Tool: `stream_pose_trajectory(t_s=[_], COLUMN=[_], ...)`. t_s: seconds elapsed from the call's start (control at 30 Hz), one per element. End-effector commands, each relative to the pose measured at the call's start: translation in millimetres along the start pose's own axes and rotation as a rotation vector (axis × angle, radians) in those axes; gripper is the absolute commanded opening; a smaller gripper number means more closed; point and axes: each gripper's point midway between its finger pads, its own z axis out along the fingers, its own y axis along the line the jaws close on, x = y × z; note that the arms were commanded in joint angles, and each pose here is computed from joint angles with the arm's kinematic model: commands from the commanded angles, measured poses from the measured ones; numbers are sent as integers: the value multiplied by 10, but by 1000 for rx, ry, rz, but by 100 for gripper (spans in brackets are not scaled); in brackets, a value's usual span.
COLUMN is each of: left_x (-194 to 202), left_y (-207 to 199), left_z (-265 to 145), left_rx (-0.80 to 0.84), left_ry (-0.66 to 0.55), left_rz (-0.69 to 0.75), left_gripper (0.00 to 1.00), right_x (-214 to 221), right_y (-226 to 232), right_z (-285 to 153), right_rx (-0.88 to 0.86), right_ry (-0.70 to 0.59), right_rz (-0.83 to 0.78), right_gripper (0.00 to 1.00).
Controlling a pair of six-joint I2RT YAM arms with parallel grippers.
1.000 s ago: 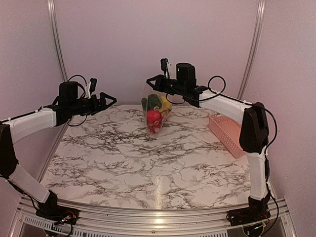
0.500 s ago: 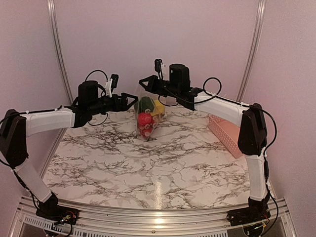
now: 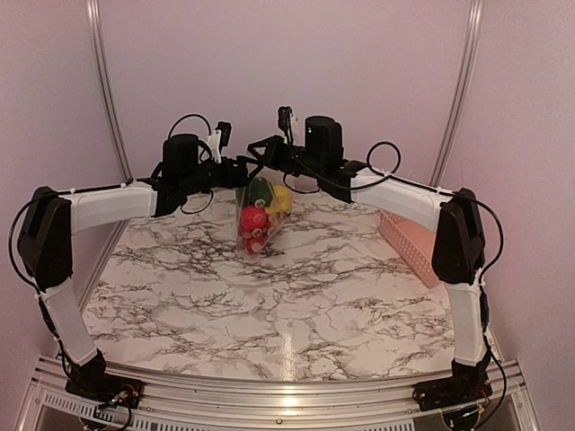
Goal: Open the zip-top bag and remove the fake food
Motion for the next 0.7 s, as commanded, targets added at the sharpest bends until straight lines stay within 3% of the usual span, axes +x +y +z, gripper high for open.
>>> stream_pose_trajectory(t_s=[0.0,0.2,0.33,0.43,0.53,0.67], left_x=[79,56,70,77,122,137], left_y=[205,292,221,174,173,104], left_z=[149,165,94,-5,-150,-424], left_rx=[-115,-165,-103,-23,60,178], left_ry=[42,50,70,82,106,109], left_rz=[3,-2,5,-13,-36,-23], left_gripper=[78,52,30,20,7,2], right_x=[-139,-108,-175,-290,-450,-631], right_y=[298,296,291,201,22,-283], right_z=[4,14,-45,-159,-387,-788], right_rx=[-89,-97,-95,-82,-84,-63], right_ry=[-52,-46,-50,-59,-64,-73], right_rz=[-7,-8,-49,-70,-85,-141], right_gripper=[0,6,32,52,65,76])
